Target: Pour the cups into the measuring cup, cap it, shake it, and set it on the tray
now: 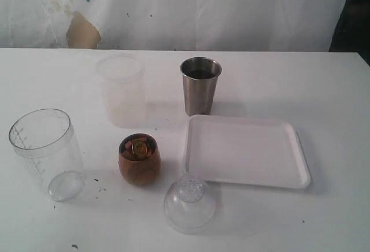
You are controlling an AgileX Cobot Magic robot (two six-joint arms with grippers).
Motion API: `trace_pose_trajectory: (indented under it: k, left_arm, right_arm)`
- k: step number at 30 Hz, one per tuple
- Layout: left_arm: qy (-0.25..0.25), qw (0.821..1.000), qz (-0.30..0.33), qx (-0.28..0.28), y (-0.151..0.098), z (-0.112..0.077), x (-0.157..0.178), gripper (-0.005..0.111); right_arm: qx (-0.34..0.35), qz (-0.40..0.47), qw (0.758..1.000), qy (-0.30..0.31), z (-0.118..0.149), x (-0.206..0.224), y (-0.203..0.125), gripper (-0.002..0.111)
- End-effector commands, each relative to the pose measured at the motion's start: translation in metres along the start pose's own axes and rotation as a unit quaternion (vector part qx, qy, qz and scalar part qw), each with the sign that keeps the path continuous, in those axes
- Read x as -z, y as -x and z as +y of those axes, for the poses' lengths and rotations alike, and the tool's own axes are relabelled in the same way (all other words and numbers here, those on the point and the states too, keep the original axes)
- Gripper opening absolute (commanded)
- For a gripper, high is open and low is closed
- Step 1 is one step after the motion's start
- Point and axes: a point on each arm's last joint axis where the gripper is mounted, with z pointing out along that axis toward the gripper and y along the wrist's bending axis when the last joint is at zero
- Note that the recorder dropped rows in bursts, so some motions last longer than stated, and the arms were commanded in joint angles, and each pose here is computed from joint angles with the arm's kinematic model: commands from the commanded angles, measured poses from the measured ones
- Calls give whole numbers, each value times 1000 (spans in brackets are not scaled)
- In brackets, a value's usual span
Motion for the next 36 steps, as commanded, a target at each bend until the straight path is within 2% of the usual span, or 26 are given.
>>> trace_pose_trajectory:
  k: [1, 3, 6, 9, 11, 15, 18, 19, 21, 24, 27, 33, 35, 36]
  left_arm:
    - [-122, 987, 95, -31, 0, -22, -36, 0]
    - [-185, 965, 178, -58, -21, -30, -51, 0]
    - [-243, 928, 272, -72, -50, -39, -56, 0]
    - [-289, 893, 340, -54, -73, -49, -55, 0]
    - [-306, 879, 365, -35, -82, -55, -54, 0]
    - [-327, 845, 422, -39, -107, -61, -54, 0]
    - [-307, 825, 469, -71, -122, -63, -63, 0]
    - [-288, 823, 482, -86, -125, -63, -69, 0]
    - [-237, 833, 498, -57, -130, -63, -79, 0]
    - [-215, 831, 508, -74, -141, -60, -86, 0]
    - [-178, 837, 506, -106, -150, -54, -95, 0]
    - [-78, 877, 441, -171, -136, -41, -124, 0]
    - [-43, 880, 422, -213, -128, -36, -133, 0]
    - [-11, 873, 430, -231, -125, -31, -137, 0]
  right_arm:
    - [-2, -6, 1000, -1, -1, 0, 0, 0]
    - [-2, -6, 1000, -1, -1, 0, 0, 0]
    - [-2, -6, 1000, -1, -1, 0, 0, 0]
    - [-2, -6, 1000, -1, -1, 0, 0, 0]
    - [-2, -6, 1000, -1, -1, 0, 0, 0]
    - [-2, -6, 1000, -1, -1, 0, 0, 0]
    - [-2, -6, 1000, -1, -1, 0, 0, 0]
    - [-2, -6, 1000, -1, -1, 0, 0, 0]
    - [-2, -6, 1000, -1, -1, 0, 0, 0]
    - [-2, -6, 1000, -1, -1, 0, 0, 0]
    - [-2, -6, 1000, -1, -1, 0, 0, 0]
    - [-2, -6, 1000, -1, -1, 0, 0, 0]
    - [-2, -6, 1000, -1, -1, 0, 0, 0]
    - [-2, -6, 1000, -1, -1, 0, 0, 0]
